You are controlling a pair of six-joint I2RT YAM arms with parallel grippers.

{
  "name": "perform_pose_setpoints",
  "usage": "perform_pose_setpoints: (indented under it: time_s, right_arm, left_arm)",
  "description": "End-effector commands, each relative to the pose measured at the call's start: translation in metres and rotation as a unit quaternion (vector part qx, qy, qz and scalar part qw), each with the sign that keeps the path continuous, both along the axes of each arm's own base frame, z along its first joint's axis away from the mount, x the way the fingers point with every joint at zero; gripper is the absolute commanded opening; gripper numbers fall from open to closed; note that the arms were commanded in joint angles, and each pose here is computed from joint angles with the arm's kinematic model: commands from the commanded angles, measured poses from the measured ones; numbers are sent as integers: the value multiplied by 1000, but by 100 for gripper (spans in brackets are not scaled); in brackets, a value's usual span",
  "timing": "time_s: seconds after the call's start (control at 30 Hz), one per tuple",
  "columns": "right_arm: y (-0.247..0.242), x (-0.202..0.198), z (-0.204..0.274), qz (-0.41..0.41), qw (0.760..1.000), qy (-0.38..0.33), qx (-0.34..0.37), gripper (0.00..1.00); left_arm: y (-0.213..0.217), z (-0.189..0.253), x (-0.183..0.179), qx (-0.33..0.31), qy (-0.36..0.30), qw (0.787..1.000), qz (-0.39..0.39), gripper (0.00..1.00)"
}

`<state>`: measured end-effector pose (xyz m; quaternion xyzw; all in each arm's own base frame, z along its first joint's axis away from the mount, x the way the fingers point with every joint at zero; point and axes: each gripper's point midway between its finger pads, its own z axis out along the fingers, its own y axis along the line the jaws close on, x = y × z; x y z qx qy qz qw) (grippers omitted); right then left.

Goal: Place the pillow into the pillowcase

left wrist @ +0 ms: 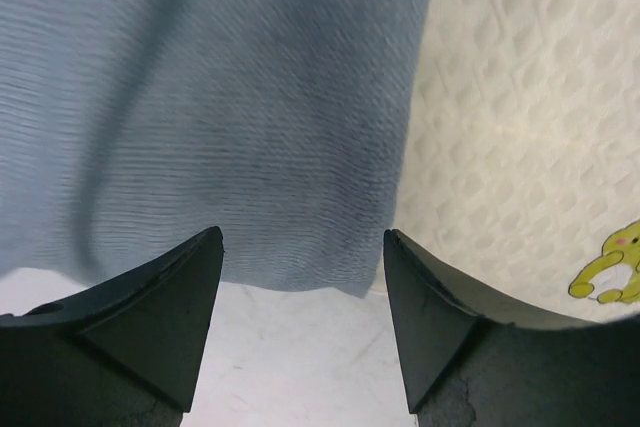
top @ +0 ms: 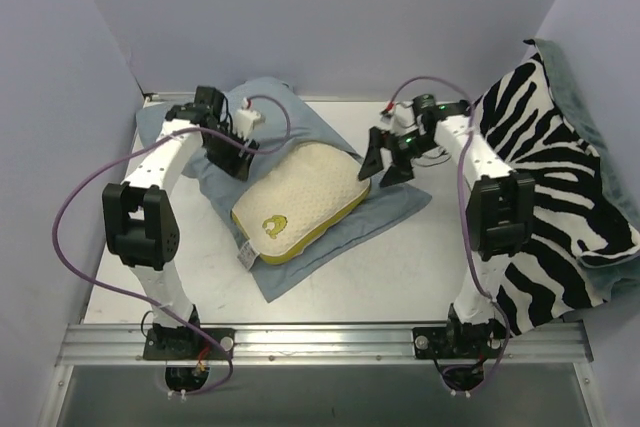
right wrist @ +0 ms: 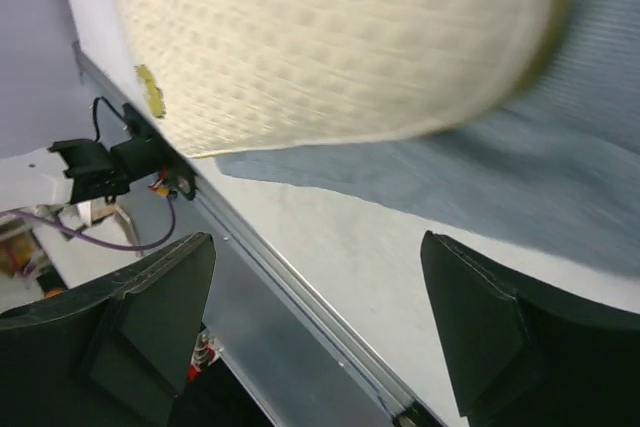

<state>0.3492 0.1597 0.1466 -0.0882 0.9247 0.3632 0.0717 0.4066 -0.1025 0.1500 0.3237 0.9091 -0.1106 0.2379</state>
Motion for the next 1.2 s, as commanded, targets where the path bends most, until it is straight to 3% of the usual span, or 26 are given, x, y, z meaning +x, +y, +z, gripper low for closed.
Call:
perform_pose_setpoints:
  time_s: [0.0,0.03,0.1,0.13,0.2,0.33,0.37,0.43,0.47,0.5,0.53,0.57,0.6,0.63,0.7,0.77,0.87,1.0,1.17]
  right_arm:
    - [83,-31,-12,27,995,72,66,87]
    - [95,-20,-16,20,996,47,78,90]
    - [112,-26,-39,-22,995,75,59,95]
    - [126,-13,-40,-30,995,45,80,95]
    - [148,-23,-54,-60,990,91,88,95]
    - [192,-17,-56,-60,987,70,128,92]
    - [199,-16,-58,-64,987,67,132,86]
    - [213,-3,-61,-84,983,64,153,77]
    - [216,4,-66,-98,980,73,158,60]
    - [220,12,-59,-127,972,94,175,50]
    - [223,29,-46,-139,966,65,208,39]
    - [218,43,-33,-160,960,50,225,14]
    - [218,55,-17,-176,952,36,249,3]
    - [216,66,0,-204,940,49,270,0]
    - [208,81,43,-226,922,27,312,0]
    - [198,89,85,-255,907,-1,336,0]
    - [195,94,109,-268,903,-39,333,0]
    - [224,69,43,-240,933,-31,264,0]
    - [224,29,-71,-201,964,44,167,0]
  left_arm:
    - [-9,-15,-22,7,17,999,-39,73]
    - [-4,-23,-22,17,25,999,-29,73]
    - [4,-39,-25,28,34,999,-15,70]
    - [6,-42,-25,36,31,999,-11,67]
    - [4,-48,-26,28,30,999,-14,65]
    - [-9,-47,-36,1,33,999,-34,38]
    - [-19,-42,-39,-25,35,998,-50,24]
    - [-35,-24,-56,-66,48,993,-81,15]
    - [-49,-10,-59,-84,42,989,-110,12]
    - [-64,3,-81,-120,77,981,-134,6]
    - [-75,11,-92,-133,94,975,-154,3]
    - [-89,31,-112,-146,117,964,-191,1]
    - [-103,43,-126,-171,133,952,-217,0]
    - [-109,49,-135,-177,141,943,-244,0]
    - [-129,86,-161,-209,157,922,-286,0]
    - [-139,106,-168,-227,167,916,-285,0]
    - [-146,131,-169,-273,159,907,-277,0]
    - [-132,96,-175,-253,211,910,-254,0]
    - [-85,29,-149,-149,160,951,-220,0]
